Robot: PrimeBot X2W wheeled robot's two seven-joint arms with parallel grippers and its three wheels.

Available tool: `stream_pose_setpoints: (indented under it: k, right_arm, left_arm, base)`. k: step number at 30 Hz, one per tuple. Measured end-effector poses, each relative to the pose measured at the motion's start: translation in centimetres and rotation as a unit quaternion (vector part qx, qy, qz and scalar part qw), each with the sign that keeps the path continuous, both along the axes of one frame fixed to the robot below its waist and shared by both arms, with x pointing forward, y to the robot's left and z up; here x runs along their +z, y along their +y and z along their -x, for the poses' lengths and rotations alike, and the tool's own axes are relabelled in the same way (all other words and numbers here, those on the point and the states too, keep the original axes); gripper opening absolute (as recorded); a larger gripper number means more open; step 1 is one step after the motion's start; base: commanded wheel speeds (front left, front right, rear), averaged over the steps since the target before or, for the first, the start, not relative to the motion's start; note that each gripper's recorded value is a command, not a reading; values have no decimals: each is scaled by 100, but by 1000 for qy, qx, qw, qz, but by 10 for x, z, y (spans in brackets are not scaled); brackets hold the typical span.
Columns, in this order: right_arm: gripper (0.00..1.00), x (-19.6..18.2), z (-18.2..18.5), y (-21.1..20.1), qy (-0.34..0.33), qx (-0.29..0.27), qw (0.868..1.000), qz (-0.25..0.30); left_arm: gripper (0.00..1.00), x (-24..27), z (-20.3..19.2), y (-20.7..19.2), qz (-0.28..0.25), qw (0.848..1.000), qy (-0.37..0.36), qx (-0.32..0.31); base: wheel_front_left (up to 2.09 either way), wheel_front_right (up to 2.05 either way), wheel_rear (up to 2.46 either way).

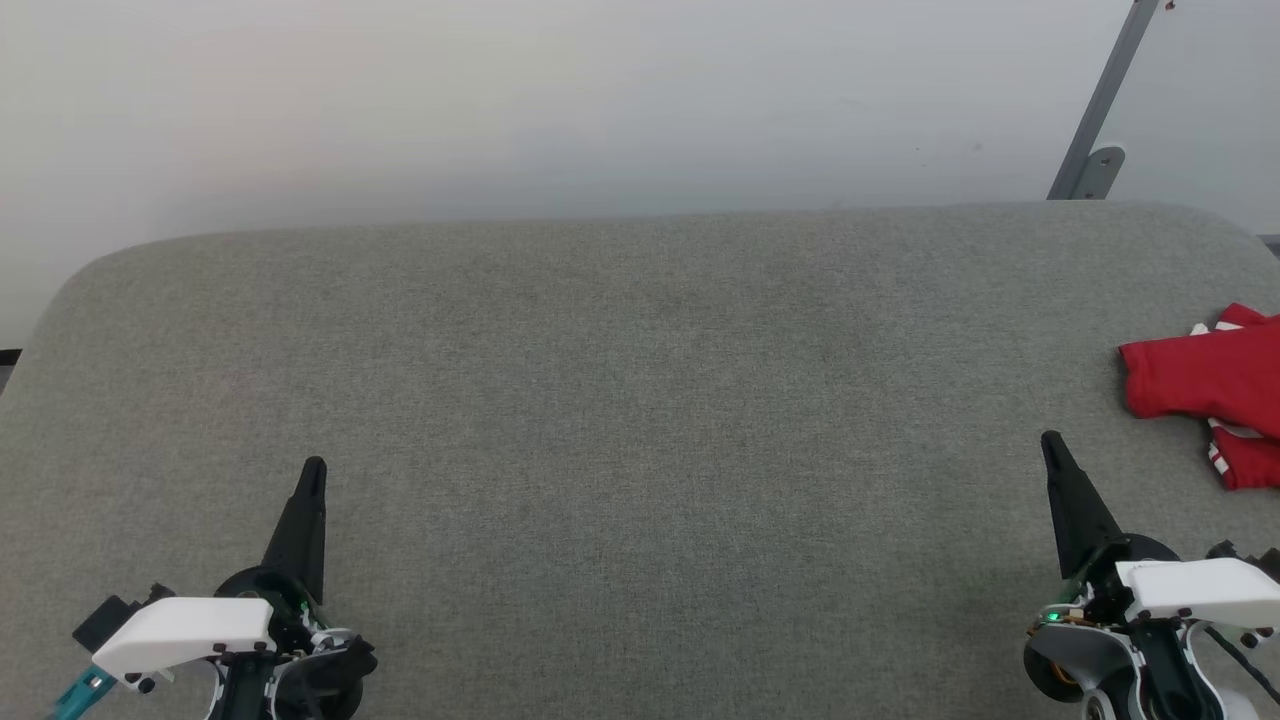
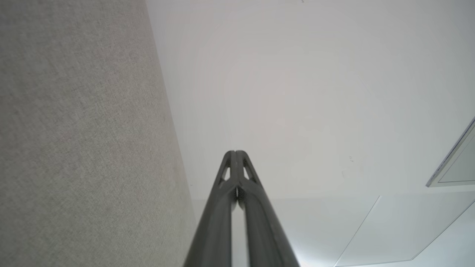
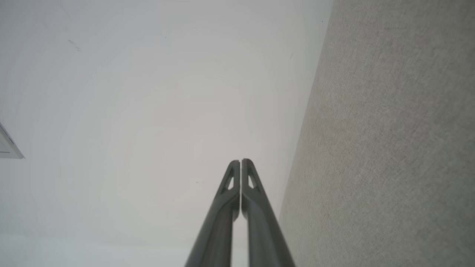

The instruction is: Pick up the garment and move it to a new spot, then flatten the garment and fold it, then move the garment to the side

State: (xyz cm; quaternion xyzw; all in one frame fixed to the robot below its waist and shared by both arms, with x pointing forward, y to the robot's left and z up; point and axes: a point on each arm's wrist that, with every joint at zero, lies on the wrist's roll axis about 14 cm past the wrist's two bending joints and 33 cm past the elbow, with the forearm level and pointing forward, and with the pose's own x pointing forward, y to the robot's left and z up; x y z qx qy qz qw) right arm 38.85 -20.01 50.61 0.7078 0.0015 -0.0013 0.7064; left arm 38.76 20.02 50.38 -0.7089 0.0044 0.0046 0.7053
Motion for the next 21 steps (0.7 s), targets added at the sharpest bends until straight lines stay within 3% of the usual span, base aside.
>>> stream_pose_setpoints:
  k: [21]
  right_arm:
    - [0,0,0,0,0,0,1000,0]
  left_arm:
    - [0,0,0,0,0,1000,0,-1]
  base:
    - [0,0,0]
